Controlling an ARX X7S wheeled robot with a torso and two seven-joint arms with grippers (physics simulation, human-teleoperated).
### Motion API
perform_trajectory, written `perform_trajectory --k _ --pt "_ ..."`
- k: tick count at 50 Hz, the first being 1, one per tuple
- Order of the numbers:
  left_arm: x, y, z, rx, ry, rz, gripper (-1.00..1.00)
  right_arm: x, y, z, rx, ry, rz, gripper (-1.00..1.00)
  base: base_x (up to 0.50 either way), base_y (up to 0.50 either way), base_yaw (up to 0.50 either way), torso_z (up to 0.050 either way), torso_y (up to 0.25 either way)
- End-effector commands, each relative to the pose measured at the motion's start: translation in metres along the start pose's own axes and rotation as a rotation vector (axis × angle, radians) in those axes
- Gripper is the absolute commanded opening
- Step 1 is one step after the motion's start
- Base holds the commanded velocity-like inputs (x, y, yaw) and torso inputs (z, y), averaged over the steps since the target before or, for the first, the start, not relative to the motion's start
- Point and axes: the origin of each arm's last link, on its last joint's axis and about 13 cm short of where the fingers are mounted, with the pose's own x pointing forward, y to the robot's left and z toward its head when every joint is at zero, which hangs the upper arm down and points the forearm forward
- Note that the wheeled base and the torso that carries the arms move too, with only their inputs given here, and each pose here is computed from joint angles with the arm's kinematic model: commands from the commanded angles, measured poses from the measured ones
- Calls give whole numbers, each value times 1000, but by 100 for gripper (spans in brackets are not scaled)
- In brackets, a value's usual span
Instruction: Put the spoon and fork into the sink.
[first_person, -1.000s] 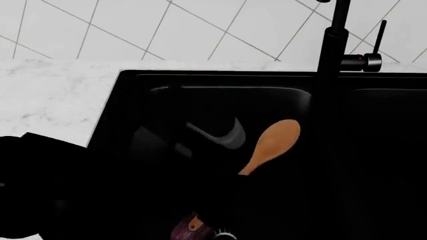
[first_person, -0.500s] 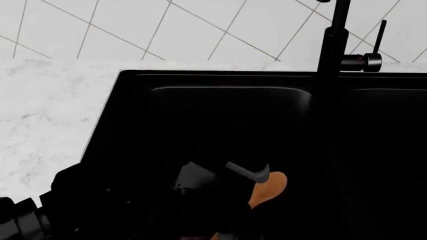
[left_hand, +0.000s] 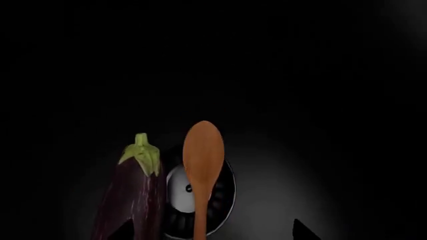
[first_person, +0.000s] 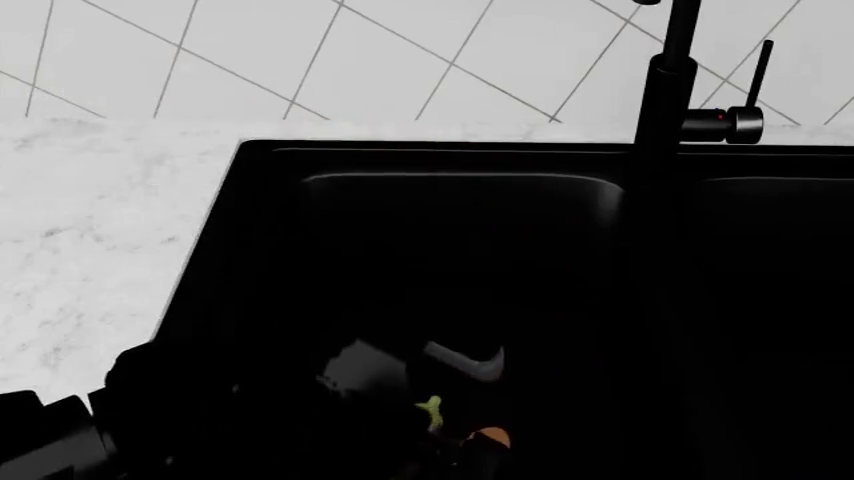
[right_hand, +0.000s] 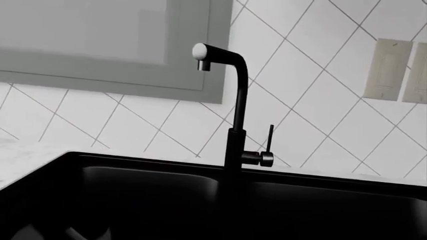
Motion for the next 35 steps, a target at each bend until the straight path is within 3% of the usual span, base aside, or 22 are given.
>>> perform_trajectory --k 1,5,8,9,13,25,28,35 --pt "-5 -6 14 11 -37 -36 100 3 1 2 5 -47 13 100 0 0 0 0 0" --pt "-19 -8 30 50 -83 -22 100 4 0 1 6 -48 13 100 0 0 0 0 0" --pt "-49 -6 43 74 -183 19 100 3 -1 2 7 -51 10 100 0 0 0 0 0" --pt "-59 -8 44 127 -218 17 100 3 -1 2 7 -53 11 100 0 0 0 0 0" --pt "-106 -12 53 129 -386 45 100 3 -1 3 5 -54 11 100 0 0 0 0 0" --pt "-227 -21 34 157 -805 98 100 1 -1 5 -2 -60 8 100 0 0 0 0 0" --pt "-245 -19 17 135 -874 113 100 0 0 7 -4 -63 7 100 0 0 0 0 0" --pt "-255 -3 -16 76 -1028 180 100 -1 1 10 -9 -71 -2 100 0 0 0 0 0"
